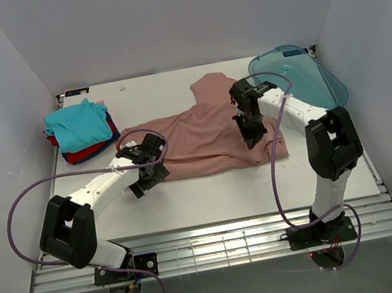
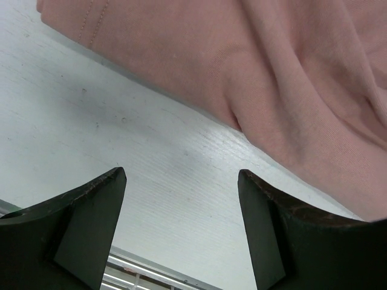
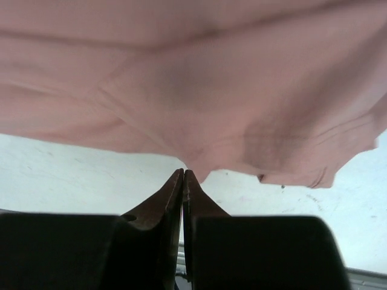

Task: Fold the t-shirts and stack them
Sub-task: Fold the tshirt

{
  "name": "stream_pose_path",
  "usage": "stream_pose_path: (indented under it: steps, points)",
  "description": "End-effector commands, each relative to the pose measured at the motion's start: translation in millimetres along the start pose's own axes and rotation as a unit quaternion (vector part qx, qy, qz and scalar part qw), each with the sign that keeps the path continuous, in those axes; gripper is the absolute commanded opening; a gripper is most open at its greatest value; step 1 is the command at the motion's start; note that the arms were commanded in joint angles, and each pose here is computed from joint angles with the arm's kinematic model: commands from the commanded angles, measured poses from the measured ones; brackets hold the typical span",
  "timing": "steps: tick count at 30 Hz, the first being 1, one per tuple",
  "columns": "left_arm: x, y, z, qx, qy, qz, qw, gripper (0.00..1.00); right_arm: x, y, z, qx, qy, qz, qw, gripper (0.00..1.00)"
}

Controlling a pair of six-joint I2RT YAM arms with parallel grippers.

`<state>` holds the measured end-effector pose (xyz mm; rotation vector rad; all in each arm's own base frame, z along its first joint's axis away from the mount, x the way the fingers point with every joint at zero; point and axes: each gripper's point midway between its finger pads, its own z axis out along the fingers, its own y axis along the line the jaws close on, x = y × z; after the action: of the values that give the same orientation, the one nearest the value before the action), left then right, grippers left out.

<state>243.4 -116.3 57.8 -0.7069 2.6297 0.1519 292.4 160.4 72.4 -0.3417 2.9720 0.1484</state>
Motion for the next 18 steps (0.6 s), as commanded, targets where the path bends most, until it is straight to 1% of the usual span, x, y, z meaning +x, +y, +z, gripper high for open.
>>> stream_pose_path:
  steps: [1, 5, 6, 7, 8, 9, 10, 11, 12, 13, 14, 15, 16, 17, 18]
  points:
    - [-5.5, 1.9, -10.2, 0.015, -0.018, -0.011, 1.0, 0.85, -46.7, 5.3, -37.8, 0.011, -0.056, -0.011, 0.998, 0.08]
    - [-4.1, 1.1, -13.8, 0.021, -0.013, -0.015, 1.0, 0.85, -83.9, 12.2, -43.5, 0.012, -0.086, -0.011, 0.996, 0.08]
    - [-4.4, 0.5, -15.2, 0.022, -0.012, -0.015, 1.0, 0.85, -88.8, 13.0, -31.5, 0.014, -0.073, -0.013, 0.997, 0.08]
    - [-3.9, 0.3, -16.0, 0.023, -0.01, -0.016, 1.0, 0.85, -87.3, 12.8, -30.3, 0.015, -0.056, -0.014, 0.998, 0.08]
    - [-3.8, -0.7, -18.3, 0.028, -0.008, -0.017, 0.999, 0.85, -101.1, 17.3, -42.0, 0.01, -0.069, -0.019, 0.997, 0.08]
    - [-4.2, -1.4, -20.5, 0.031, -0.007, -0.017, 0.999, 0.85, -100.3, 17.7, -41.0, 0.014, -0.056, -0.022, 0.998, 0.08]
    - [-4.8, -2.6, -22.3, 0.035, -0.007, -0.017, 0.999, 0.85, -97.0, 13.9, -37.7, 0.025, -0.045, -0.02, 0.998, 0.18]
    - [-5.4, -3.8, -24.2, 0.039, -0.007, -0.015, 0.999, 0.85, -86.2, 12.8, -29.8, 0.03, -0.029, -0.022, 0.999, 0.25]
    - [-6.5, -5.2, -27.4, 0.046, -0.007, -0.009, 0.999, 0.86, -80.6, 13.4, -37.0, 0.027, -0.039, -0.019, 0.999, 0.29]
    - [-10.8, -9.8, -32.4, 0.056, -0.012, -0.008, 0.998, 0.87, -73.3, 13.5, -35.2, 0.024, -0.038, -0.017, 0.999, 0.35]
    - [-13.0, -12.2, -35.8, 0.063, -0.015, -0.006, 0.998, 0.88, -56.8, 11.4, -19.4, 0.021, -0.025, -0.016, 0.999, 0.38]
    - [-18.7, -16.5, -38.9, 0.073, -0.025, -0.008, 0.997, 0.88, -51.8, 12.4, -27.7, 0.012, -0.042, -0.017, 0.999, 0.4]
    - [-27.2, -21.8, -45.9, 0.089, -0.041, -0.005, 0.995, 0.88, -44.8, 14.6, -24.1, 0.0, -0.043, -0.017, 0.999, 0.44]
    - [-32.0, -25.7, -49.4, 0.099, -0.051, -0.005, 0.994, 0.87, -47.5, 16.8, -19.1, -0.009, -0.063, -0.019, 0.998, 0.45]
    - [-39.6, -32.5, -52.7, 0.114, -0.066, -0.01, 0.991, 0.86, -31.5, 14.2, -11.7, -0.012, -0.057, -0.022, 0.998, 0.45]
